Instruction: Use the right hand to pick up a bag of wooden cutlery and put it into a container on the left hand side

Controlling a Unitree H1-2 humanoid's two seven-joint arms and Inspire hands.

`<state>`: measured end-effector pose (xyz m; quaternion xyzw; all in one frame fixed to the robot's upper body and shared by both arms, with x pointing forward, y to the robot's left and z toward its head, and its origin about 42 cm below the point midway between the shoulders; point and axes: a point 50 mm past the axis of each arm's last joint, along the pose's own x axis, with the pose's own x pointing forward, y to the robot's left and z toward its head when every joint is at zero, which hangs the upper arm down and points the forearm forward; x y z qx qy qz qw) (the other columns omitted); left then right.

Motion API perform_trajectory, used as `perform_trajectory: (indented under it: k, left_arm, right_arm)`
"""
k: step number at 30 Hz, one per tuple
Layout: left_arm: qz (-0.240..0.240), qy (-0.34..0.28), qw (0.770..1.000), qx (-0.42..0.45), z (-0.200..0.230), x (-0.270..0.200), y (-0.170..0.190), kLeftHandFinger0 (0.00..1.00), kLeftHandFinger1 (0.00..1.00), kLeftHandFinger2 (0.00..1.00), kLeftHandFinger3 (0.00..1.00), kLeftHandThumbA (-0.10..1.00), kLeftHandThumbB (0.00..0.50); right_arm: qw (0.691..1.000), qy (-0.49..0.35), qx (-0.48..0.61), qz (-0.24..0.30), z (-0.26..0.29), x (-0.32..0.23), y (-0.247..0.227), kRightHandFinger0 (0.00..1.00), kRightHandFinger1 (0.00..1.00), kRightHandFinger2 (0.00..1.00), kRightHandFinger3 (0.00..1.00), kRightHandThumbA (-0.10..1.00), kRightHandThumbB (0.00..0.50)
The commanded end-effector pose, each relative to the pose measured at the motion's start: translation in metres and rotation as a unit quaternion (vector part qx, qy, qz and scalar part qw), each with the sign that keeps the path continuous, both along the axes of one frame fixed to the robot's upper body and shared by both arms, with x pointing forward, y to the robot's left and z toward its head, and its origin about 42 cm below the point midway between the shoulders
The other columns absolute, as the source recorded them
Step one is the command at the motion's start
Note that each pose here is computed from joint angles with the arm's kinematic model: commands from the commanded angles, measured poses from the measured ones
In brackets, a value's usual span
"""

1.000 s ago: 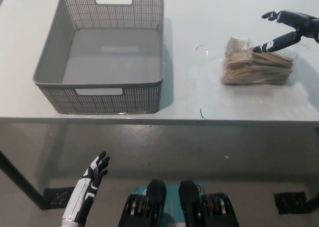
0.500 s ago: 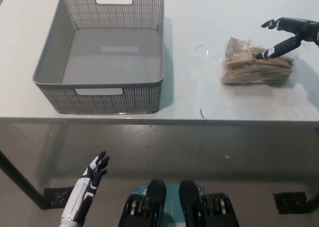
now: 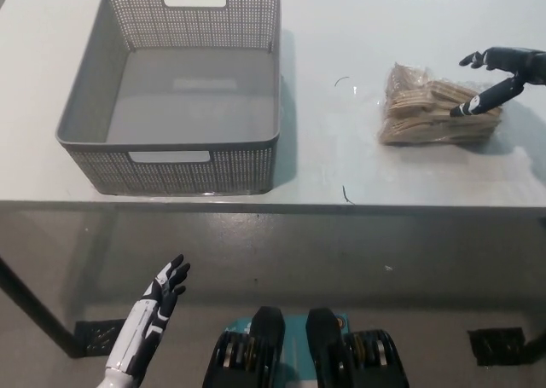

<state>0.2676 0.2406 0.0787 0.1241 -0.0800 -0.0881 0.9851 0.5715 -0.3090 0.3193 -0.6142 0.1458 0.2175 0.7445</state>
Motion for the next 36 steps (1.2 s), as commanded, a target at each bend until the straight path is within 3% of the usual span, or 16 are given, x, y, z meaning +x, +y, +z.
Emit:
perform_trajectory:
  k: [1, 22, 26, 31, 36]
  left_arm:
    - [-0.015, -0.030, 0.999, 0.003, 0.010, 0.005, 0.002, 1.00, 1.00, 1.00, 1.00, 0.97, 0.111]
    - [-0.026, -0.035, 0.999, 0.011, 0.017, 0.013, 0.000, 1.00, 1.00, 1.00, 1.00, 0.96, 0.128]
    - [-0.031, -0.036, 0.999, 0.011, 0.016, 0.013, -0.001, 1.00, 1.00, 1.00, 1.00, 0.95, 0.107]
    - [-0.032, -0.034, 0.999, 0.006, 0.018, 0.014, -0.004, 1.00, 1.00, 1.00, 1.00, 0.95, 0.133]
    - [-0.032, -0.040, 0.999, 0.010, 0.021, 0.017, -0.005, 1.00, 1.00, 1.00, 1.00, 0.94, 0.125]
  right_arm:
    - [0.999, -0.032, -0.009, 0.017, 0.038, 0.008, 0.006, 1.00, 1.00, 1.00, 1.00, 0.82, 0.500]
    - [1.000, -0.022, -0.008, 0.020, 0.026, 0.014, 0.010, 1.00, 1.00, 1.00, 1.00, 0.81, 0.500]
    - [0.999, -0.019, -0.016, 0.025, 0.023, 0.016, 0.021, 1.00, 1.00, 1.00, 1.00, 0.82, 0.500]
    - [0.999, -0.012, -0.007, 0.032, 0.023, 0.020, 0.038, 1.00, 1.00, 1.00, 1.00, 0.83, 0.500]
    - [0.999, -0.013, -0.013, 0.042, 0.023, 0.023, 0.055, 1.00, 1.00, 1.00, 1.00, 0.78, 0.500]
